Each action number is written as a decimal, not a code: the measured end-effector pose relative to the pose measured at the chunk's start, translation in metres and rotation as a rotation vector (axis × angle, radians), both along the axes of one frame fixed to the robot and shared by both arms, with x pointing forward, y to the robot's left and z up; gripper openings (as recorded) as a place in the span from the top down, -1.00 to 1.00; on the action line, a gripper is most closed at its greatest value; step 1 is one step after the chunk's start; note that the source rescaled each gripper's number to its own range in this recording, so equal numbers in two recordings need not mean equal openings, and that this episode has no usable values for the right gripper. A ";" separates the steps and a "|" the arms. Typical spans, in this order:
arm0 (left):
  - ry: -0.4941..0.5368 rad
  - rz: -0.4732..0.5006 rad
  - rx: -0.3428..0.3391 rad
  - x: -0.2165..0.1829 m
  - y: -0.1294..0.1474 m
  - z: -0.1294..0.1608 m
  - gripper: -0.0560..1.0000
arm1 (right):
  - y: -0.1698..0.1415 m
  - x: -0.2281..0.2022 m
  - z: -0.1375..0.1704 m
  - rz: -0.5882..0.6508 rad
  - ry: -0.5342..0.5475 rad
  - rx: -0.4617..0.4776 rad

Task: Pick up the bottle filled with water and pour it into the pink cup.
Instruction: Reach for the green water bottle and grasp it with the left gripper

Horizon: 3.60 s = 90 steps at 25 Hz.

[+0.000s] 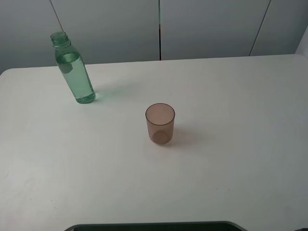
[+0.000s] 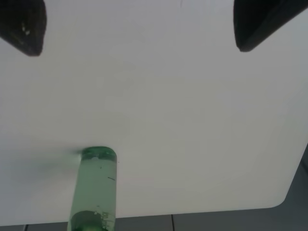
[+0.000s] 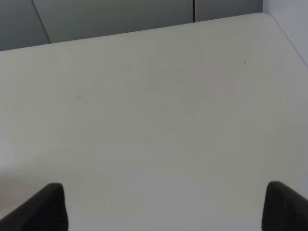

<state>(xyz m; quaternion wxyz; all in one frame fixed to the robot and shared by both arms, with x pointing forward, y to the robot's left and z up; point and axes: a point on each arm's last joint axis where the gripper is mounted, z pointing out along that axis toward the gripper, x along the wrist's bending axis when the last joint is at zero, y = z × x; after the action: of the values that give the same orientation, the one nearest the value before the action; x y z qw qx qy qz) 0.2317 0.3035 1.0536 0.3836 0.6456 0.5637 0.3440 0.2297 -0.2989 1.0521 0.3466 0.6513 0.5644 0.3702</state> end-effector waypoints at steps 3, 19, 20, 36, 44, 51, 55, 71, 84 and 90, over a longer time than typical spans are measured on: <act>0.000 0.004 -0.004 0.000 0.000 0.000 -0.97 | 0.000 0.000 0.000 0.000 0.000 0.000; -0.288 0.010 -0.039 0.009 0.000 0.046 -0.97 | 0.000 0.000 0.000 0.000 0.000 0.000; -0.313 0.010 -0.038 0.015 -0.001 0.050 -0.97 | 0.000 0.000 0.000 0.000 0.000 0.000; -0.576 -0.039 -0.028 0.161 -0.025 0.036 -0.97 | 0.000 0.000 0.000 0.000 0.000 0.000; -0.491 -0.053 -0.080 0.186 -0.030 -0.044 -0.97 | 0.000 0.000 0.000 0.000 0.000 0.000; -0.425 -0.061 -0.083 0.205 -0.034 -0.072 -0.97 | 0.000 0.000 0.000 0.000 0.000 0.000; -0.423 -0.072 -0.089 0.215 -0.037 -0.088 -0.97 | 0.000 0.000 0.000 0.000 0.000 0.000; -0.315 -0.145 -0.093 0.241 -0.047 -0.136 -0.97 | 0.000 0.000 0.000 0.000 0.000 0.000; -0.323 -0.243 -0.132 0.283 -0.062 -0.148 -0.97 | 0.000 0.000 0.000 0.000 0.000 0.000; -0.319 -0.266 -0.130 0.297 -0.066 -0.156 -0.97 | 0.000 0.000 0.000 0.000 0.000 0.000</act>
<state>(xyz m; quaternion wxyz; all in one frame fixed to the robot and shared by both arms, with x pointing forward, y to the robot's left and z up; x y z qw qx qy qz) 0.5283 0.2376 0.8978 0.5508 0.6255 0.4267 0.3510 0.2297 -0.2989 1.0521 0.3466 0.6513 0.5644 0.3702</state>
